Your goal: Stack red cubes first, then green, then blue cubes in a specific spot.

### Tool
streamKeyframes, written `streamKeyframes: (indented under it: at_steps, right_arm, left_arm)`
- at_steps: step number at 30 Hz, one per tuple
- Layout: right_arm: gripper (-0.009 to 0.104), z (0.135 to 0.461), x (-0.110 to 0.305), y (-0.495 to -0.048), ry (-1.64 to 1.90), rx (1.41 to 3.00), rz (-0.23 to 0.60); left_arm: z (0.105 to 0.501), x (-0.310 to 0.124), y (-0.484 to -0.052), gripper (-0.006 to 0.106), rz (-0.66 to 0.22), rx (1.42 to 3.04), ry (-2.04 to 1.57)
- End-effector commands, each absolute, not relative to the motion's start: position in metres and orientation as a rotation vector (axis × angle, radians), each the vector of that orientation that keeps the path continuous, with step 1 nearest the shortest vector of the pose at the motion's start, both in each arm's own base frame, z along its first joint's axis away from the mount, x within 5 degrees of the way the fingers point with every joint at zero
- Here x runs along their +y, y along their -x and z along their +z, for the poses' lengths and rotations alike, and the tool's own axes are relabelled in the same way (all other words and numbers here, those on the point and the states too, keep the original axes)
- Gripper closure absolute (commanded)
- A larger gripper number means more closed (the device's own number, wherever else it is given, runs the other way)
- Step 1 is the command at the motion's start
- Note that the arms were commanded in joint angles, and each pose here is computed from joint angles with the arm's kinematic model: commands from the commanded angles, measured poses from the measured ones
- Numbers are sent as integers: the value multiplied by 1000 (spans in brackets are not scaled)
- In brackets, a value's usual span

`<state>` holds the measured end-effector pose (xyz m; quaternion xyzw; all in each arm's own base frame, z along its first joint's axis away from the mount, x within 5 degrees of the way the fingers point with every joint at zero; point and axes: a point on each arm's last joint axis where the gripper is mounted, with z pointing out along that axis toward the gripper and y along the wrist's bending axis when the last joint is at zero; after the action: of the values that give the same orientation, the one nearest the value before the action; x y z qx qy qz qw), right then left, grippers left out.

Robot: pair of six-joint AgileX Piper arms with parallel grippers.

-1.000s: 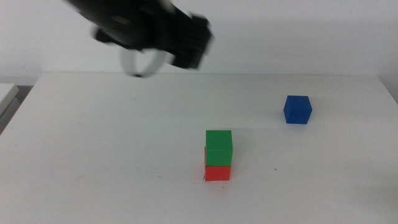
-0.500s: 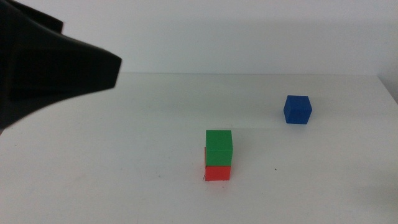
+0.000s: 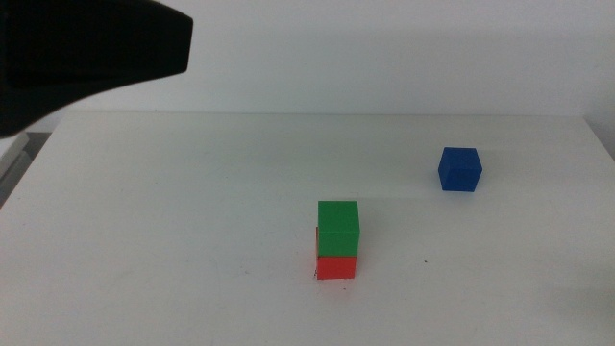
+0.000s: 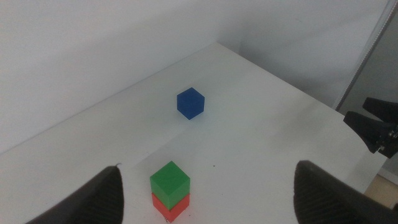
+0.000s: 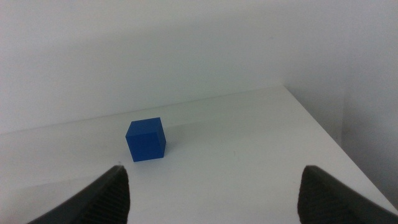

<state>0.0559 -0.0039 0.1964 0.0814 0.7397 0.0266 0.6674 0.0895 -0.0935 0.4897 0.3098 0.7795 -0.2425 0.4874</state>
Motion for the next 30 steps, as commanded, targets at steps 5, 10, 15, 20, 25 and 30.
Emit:
streamKeyframes:
  at_steps: [5,10,15,20,25,30]
  right_arm:
    - [2,197,-4,-56,-180,1657,47]
    - [2,203,-5,-56,-46,1598,-94]
    - [2,211,-5,-62,-155,1635,15]
    - [2,244,-9,-107,-215,1885,39]
    - [2,258,-13,-168,-302,2112,81]
    - [2,256,-15,-225,-484,2193,190]
  left_arm:
    - [490,-92,-90,7,-572,1881,-738]
    - [490,-91,-91,7,-561,1880,-738]
    - [490,-91,-91,7,-561,1880,-738]
    - [490,-91,-91,7,-561,1880,-738]
    - [491,-90,-90,7,-563,1876,-736]
    - [486,-89,-90,7,-563,1939,-709]
